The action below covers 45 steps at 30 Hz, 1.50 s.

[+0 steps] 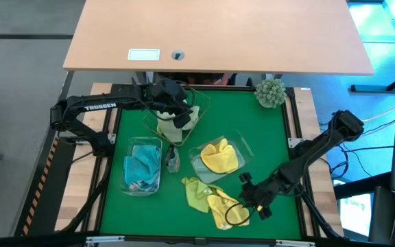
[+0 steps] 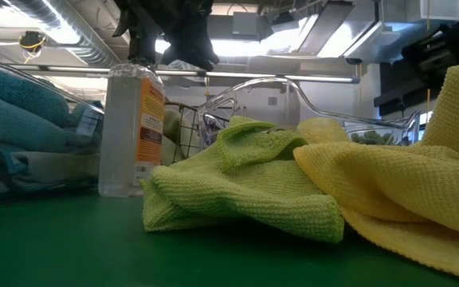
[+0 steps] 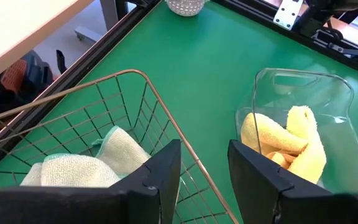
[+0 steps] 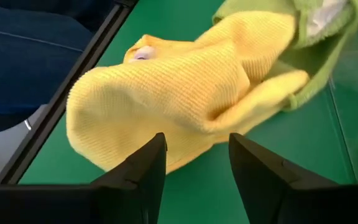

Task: Sort microfiber towel by color & place in baskets
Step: Put the yellow microfiber towel into the right transparent bin

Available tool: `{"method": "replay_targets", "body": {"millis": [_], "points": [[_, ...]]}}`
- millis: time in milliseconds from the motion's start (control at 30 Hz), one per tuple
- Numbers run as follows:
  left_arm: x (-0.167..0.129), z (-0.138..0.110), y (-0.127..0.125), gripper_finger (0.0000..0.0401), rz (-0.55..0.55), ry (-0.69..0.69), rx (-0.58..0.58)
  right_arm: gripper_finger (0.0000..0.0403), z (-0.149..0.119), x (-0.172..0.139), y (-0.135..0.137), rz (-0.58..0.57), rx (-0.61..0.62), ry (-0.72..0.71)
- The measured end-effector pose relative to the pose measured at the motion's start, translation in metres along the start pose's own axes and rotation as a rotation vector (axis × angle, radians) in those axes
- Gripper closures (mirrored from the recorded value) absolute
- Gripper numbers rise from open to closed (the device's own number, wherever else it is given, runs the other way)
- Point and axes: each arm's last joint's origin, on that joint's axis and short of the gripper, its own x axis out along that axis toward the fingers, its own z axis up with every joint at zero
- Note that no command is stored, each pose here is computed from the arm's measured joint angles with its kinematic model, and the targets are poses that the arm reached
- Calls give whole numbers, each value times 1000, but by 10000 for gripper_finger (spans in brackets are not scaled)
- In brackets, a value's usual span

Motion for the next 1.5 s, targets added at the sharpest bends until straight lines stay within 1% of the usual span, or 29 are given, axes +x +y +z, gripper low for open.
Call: {"method": "replay_targets", "body": {"millis": [133,467,733,833,967,1033,1100,1167,1300,1333,1433,1500], "points": [[0,0,0,273,0,0,0,230,1,4,0,-15,-63,-17],[0,0,0,273,0,0,1,230,3,5,-6,-24,-54,-26],[0,-1,-3,273,-6,1,6,230,5,8,-3,42,-77,-43],[0,-1,-3,273,-8,2,8,230,6,17,-1,61,-86,-55],[0,-2,-6,273,-15,2,14,234,4,28,-1,66,-132,-46],[0,-2,-8,273,-19,3,17,246,4,28,-1,66,-149,-49],[0,-2,-9,273,-22,4,20,269,4,28,-1,66,-156,-50],[0,-3,-10,273,-26,4,23,301,4,26,-1,67,-156,-54],[-1,-4,-13,273,-32,5,29,383,13,22,1,68,-175,-72],[-1,-4,-13,273,-34,6,30,392,16,21,2,67,-195,-69],[-1,-3,-14,274,-36,-1,30,387,28,14,4,54,-259,-45],[-1,-2,-14,273,-43,-7,30,394,36,8,4,33,-297,3]]}}
